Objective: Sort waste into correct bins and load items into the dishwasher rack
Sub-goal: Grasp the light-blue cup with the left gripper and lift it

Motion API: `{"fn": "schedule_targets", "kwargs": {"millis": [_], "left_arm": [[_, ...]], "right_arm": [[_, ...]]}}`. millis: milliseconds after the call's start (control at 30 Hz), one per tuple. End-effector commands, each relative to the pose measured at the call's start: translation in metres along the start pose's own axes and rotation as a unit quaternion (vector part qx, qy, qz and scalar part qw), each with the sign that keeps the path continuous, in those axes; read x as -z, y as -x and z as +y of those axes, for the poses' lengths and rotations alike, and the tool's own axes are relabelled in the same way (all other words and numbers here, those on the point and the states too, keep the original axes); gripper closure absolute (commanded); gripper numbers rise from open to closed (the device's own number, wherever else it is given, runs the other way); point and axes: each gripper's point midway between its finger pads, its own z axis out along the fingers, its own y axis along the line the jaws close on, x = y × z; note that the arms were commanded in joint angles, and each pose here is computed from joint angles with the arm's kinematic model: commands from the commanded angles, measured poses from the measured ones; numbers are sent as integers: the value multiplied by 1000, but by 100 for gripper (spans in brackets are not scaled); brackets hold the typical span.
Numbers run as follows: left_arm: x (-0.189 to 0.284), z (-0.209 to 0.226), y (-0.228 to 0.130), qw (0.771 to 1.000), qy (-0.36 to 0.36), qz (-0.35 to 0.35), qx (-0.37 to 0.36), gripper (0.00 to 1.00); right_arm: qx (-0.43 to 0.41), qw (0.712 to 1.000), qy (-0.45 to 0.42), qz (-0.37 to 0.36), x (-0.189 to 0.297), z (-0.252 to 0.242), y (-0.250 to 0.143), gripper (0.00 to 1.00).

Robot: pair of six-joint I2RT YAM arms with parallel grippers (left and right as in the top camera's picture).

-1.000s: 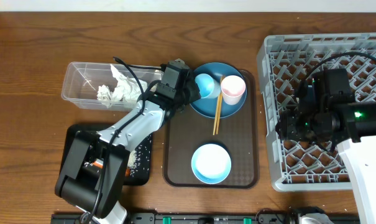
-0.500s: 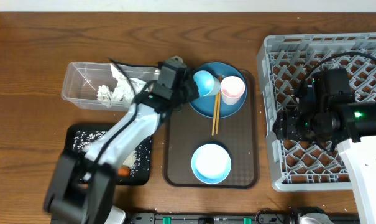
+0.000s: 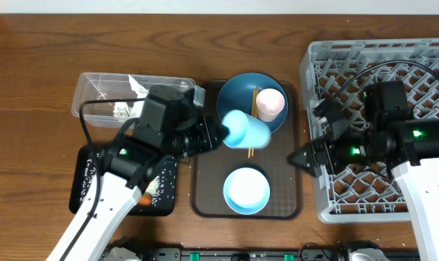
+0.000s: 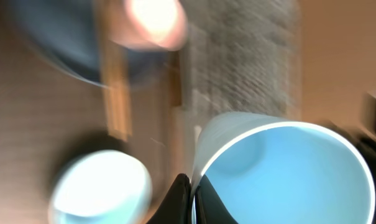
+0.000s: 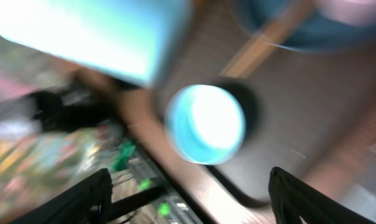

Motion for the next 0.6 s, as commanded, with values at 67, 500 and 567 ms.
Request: {"fn": "schedule_targets", "kwargs": {"millis": [67,500,567], "left_arm": [[22,-62,-45,974,-176,137,-36,94],[24,-65,-49,970,-187,150,-37,94],[24,-65,-49,970,-187,150,-37,94]], "right_arm": [[143,977,146,-52,7,56,6,18],[201,957,190,-82,13,73,7,31],[201,957,190,-82,13,73,7,38]]}}
